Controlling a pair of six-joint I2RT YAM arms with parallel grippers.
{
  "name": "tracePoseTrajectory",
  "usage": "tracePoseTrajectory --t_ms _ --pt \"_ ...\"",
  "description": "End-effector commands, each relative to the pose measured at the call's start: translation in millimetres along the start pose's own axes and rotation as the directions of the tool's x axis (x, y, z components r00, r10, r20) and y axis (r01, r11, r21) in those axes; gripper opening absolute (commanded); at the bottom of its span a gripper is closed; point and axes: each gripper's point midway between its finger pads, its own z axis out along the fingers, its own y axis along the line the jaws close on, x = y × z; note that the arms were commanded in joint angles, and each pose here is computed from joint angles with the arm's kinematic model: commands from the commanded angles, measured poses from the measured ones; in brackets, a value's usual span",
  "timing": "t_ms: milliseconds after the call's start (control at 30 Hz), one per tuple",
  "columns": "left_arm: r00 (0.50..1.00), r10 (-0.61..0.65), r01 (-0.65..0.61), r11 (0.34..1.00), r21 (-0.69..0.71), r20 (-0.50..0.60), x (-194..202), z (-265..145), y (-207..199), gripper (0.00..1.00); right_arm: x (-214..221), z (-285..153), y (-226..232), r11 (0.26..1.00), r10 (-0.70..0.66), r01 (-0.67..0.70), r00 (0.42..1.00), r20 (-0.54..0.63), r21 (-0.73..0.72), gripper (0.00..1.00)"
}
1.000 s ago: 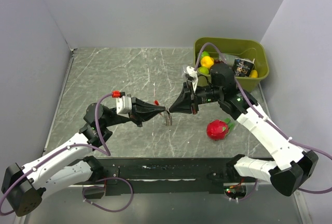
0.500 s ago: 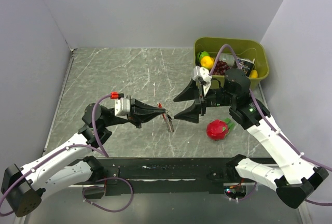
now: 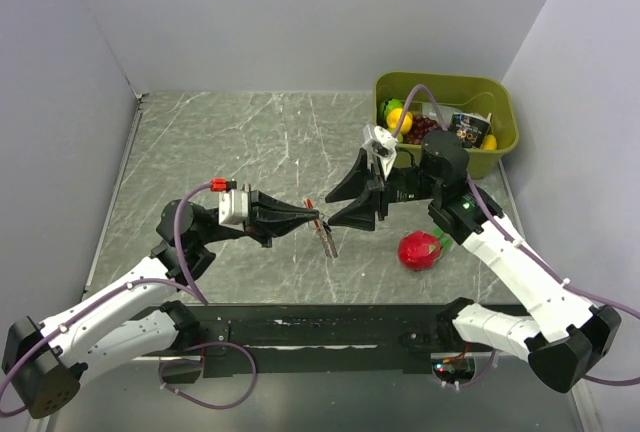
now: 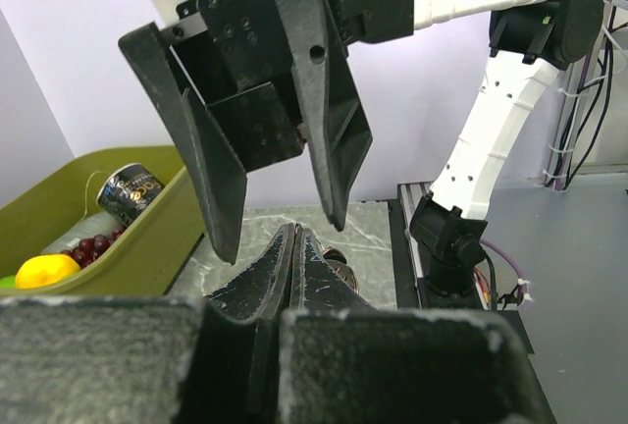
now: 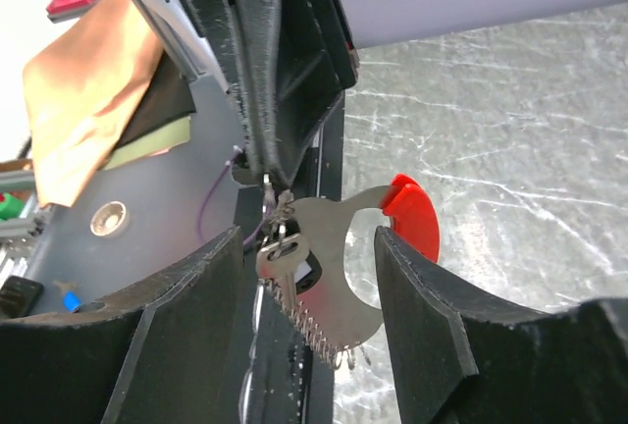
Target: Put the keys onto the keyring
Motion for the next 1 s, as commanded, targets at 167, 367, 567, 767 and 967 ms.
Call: tracePoseTrajectory --t_ms 167,367,567,767,967 --pt "0.994 0.061 -0.065 0.997 0.041 0.093 -39 7 -7 0.01 -14 8 7 0.998 -0.036 0.038 0.998 0.044 -0.045 0.63" --pt "0.994 0.061 -0.065 0.997 0.045 0.092 -39 8 -7 0.01 -12 10 7 0.998 -0.028 0.030 0.999 0.038 -0.053 0.58" --pt "0.994 0.059 -0.064 0.997 0.049 0.093 -42 9 -8 0.01 -9 13 4 0.998 0.008 -0.007 1.000 0.013 -0.063 0.22" --pt "0.994 0.062 -0.066 0.997 0.047 0.088 -44 10 -8 0.01 -12 14 3 0.999 0.008 -0.007 1.000 0.015 -0.051 0.01" --pt "0.996 0.058 -0.060 0.998 0.034 0.060 -42 9 -6 0.01 -11 13 -1 1.000 0.008 -0.008 1.000 -0.009 -0.023 0.00"
